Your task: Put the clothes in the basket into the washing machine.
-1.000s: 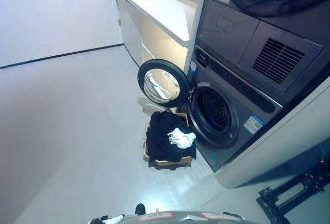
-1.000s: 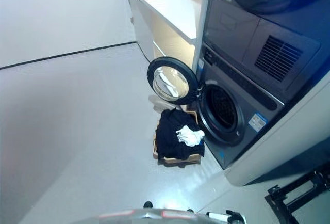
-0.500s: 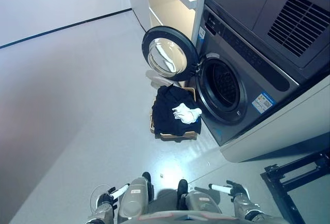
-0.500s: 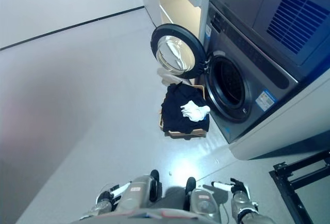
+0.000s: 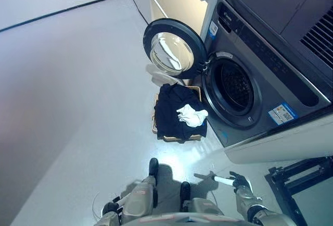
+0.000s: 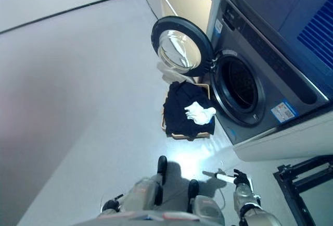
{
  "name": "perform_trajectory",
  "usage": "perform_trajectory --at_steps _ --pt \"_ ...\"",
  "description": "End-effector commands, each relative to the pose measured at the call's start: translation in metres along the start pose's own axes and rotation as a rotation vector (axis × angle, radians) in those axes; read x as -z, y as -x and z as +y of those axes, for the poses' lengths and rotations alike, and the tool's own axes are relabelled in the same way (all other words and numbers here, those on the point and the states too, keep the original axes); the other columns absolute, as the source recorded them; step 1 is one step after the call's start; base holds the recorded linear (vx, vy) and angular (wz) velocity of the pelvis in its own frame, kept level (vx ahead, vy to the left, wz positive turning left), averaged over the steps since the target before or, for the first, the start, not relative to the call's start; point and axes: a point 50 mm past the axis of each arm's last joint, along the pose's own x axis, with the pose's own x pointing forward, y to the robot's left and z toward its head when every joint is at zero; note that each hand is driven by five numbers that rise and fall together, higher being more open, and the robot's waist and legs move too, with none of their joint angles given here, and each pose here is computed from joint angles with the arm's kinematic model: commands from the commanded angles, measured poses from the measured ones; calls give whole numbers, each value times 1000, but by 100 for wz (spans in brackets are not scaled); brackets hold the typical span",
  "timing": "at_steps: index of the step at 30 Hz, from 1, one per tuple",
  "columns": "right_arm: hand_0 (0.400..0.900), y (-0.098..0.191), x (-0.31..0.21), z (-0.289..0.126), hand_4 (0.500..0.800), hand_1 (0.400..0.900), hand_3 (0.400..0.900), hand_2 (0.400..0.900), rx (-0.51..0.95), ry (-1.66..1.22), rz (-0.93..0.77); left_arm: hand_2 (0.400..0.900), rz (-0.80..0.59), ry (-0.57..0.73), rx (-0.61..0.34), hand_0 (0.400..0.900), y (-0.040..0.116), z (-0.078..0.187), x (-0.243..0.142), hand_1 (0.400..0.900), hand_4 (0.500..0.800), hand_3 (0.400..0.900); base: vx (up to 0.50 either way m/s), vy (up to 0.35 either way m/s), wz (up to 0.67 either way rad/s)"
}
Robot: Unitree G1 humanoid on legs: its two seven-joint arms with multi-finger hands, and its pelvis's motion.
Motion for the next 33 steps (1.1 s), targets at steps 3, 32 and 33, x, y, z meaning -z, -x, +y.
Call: perform_trajectory --at_steps 3,32,33 --pt "900 0 -31 9 800 900 900 900 -14 -66 -117 900 -83 -62 -52 900 -3 18 -25 900 800 900 218 280 -9" --pt "900 11 -93 -2 800 900 900 900 -26 -73 -430 900 -220 -1 4 900 0 -11 -64 900 800 900 221 -94 27" --pt "900 12 -96 -2 800 900 900 900 -24 -65 -439 900 -225 -7 8 900 1 -13 -65 900 800 900 129 -132 21"
